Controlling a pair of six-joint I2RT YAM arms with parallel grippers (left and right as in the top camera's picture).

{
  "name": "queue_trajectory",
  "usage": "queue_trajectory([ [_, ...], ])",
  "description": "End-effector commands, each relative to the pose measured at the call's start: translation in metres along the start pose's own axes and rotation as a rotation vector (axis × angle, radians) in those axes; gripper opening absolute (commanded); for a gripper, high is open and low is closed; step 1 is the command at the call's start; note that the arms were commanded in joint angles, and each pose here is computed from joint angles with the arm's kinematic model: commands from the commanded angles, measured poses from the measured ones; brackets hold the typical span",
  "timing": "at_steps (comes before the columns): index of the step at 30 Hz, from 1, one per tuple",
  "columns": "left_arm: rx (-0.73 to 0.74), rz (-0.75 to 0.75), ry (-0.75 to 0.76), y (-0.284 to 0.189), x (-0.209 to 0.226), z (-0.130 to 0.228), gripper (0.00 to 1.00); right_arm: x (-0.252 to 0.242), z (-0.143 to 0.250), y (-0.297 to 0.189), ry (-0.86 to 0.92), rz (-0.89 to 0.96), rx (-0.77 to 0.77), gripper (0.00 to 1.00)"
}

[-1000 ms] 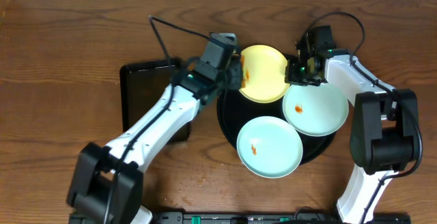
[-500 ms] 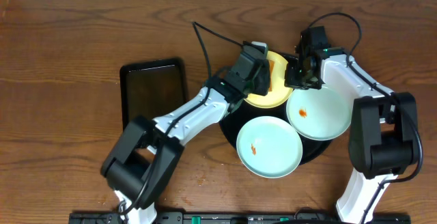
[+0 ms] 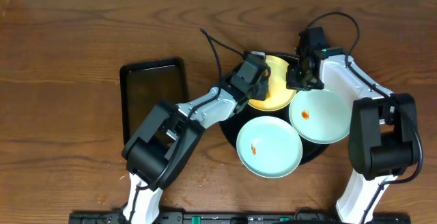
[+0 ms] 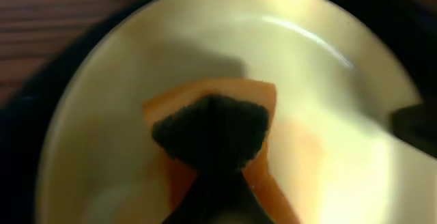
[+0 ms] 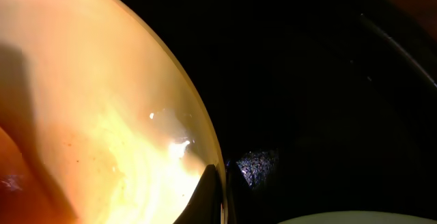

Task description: Clean dirty plates on tray and stack at the side

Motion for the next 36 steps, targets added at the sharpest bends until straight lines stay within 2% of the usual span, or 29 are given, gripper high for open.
queue_trajectory([
  [1, 0.046, -0.351, 0.124, 0.002, 0.035, 0.011, 0.08, 0.004, 0.002, -0.007, -0.032, 0.014, -0.021, 0.01],
  [9, 0.078, -0.626, 0.292, -0.014, 0.049, -0.003, 0.08, 0.002, 0.004, -0.007, -0.032, 0.023, -0.006, 0.01],
  [16, 0.015, -0.628, 0.279, -0.042, 0.043, -0.031, 0.07, 0.002, 0.006, -0.007, -0.031, 0.027, 0.001, 0.01],
  [21, -0.028, -0.629, 0.239, -0.084, 0.045, -0.049, 0.08, 0.001, 0.005, -0.007, -0.031, 0.034, -0.002, 0.01],
  [29, 0.047, -0.574, -0.002, -0.159, 0.078, -0.045, 0.07, 0.001, 0.005, -0.007, -0.051, 0.033, -0.001, 0.01],
  [33, 0.150, -0.564, -0.184, -0.195, 0.114, -0.027, 0.07, 0.001, 0.006, -0.007, -0.080, 0.035, 0.003, 0.01],
  [36, 0.254, -0.520, -0.294, -0.201, 0.145, -0.008, 0.07, 0.001, 0.006, -0.007, -0.092, 0.035, 0.003, 0.01],
])
Point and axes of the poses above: each gripper's point midway between its finger pads, its own y axis out along the fingers, its own x axis along the line the jaws close on, z = x × y, the point moved 9 cm from there along -y, back along the fingers, and after that the axes turned 13 degrees about y, right-handed, at the moved point
